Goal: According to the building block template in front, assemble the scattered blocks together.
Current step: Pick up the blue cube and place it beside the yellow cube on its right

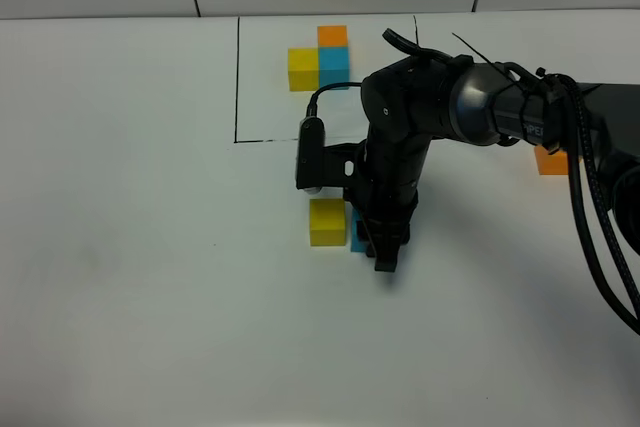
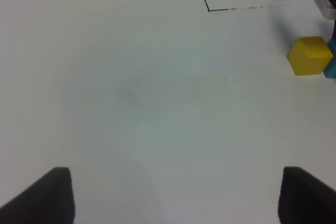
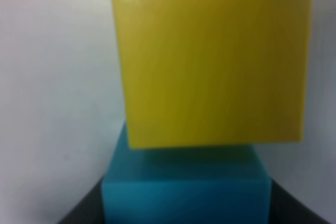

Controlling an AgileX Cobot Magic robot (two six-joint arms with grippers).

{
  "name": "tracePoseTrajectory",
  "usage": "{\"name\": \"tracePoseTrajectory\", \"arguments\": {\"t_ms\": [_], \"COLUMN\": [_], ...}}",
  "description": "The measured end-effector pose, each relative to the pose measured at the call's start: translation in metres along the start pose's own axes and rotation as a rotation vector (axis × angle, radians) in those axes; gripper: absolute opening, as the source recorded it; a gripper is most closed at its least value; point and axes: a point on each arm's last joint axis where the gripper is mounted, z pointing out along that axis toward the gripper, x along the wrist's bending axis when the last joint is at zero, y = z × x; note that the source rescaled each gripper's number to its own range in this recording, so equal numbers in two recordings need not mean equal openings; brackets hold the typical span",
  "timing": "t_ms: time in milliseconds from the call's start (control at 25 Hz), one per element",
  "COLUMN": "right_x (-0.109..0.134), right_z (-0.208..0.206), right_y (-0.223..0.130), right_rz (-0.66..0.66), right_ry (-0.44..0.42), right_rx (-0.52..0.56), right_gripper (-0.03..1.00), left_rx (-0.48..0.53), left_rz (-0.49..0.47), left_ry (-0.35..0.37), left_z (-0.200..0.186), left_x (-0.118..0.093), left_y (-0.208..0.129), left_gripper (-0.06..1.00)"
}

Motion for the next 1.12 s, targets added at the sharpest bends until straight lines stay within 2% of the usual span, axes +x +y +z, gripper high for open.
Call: {"name": "tracePoseTrajectory", "arguments": {"t_ms": [360, 1120], "right_x": [-0.0018, -0.0015], "right_z": [0.0006, 0.0006], "right_y": [-0.0005, 0.0008], "right_rz": [-0.029, -0.017], "right_ry": [-0.028, -0.024], "right_rx": [0.018, 0.004], "right_gripper": [0.02, 0.02], "left_rx": [0.000, 0.000], "left_rz": [0.000, 0.000], "left_ry": [0.000, 0.000], "left_z": [0.0000, 0.0000], "left_x": [0.0000, 0.0000], "left_y": [0.0000, 0.0000], "left_gripper": [0.79, 0.79]}}
